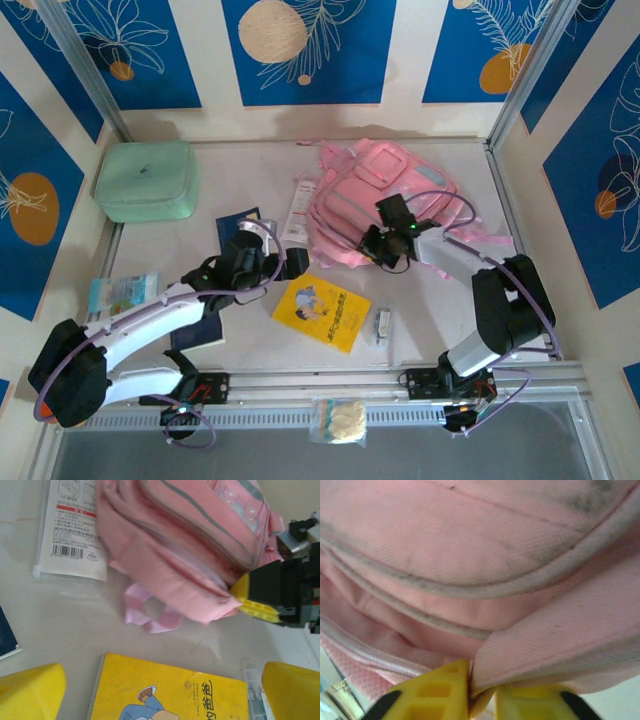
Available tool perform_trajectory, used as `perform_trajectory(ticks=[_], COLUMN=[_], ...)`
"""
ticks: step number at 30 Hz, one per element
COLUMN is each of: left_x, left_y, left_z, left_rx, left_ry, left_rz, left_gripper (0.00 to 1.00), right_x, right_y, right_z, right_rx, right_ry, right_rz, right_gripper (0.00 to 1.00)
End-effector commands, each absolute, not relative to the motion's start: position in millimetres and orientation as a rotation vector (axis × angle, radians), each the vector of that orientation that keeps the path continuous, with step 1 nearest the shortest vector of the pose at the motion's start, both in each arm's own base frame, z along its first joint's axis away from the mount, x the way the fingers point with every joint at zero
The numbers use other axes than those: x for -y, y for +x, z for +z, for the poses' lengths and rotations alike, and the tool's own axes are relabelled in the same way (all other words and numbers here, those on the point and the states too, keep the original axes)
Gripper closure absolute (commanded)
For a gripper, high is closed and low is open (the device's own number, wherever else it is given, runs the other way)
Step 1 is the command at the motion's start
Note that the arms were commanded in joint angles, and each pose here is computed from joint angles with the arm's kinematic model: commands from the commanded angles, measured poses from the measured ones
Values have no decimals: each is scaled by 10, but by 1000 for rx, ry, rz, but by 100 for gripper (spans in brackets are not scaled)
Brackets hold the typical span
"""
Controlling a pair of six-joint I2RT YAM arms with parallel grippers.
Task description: Pack books, pencil case, and school supplies into a backpack
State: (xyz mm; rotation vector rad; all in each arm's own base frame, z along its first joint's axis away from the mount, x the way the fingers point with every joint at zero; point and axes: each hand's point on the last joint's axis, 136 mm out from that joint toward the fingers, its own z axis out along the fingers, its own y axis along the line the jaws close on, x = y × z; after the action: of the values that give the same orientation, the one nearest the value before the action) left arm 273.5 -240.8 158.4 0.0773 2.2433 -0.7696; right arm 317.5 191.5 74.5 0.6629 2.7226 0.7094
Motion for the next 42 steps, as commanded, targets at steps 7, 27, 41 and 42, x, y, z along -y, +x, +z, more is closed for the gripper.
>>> perform_trajectory(ticks=[7,27,41,42], left_x=[2579,3739,3840,3865], left_y=[2720,2885,3319,3369], left_z=[1709,1239,957,967], left_rx=[-2264,-2316,-2313,-2304], left_ry=[83,162,141,149], left_rz=[-842,-874,-726,-723], left_gripper=[1,1,1,1], right_x=[-1819,-209,-86,-92], right_y=[3118,3658,3797,3773], right_z=[1194,628,669,739], right_rx=[-2619,-2542,-2459,-2445], right_ry=[662,1099,1048,1036], right_rz=[768,762,824,833], right_gripper=[41,37,98,99])
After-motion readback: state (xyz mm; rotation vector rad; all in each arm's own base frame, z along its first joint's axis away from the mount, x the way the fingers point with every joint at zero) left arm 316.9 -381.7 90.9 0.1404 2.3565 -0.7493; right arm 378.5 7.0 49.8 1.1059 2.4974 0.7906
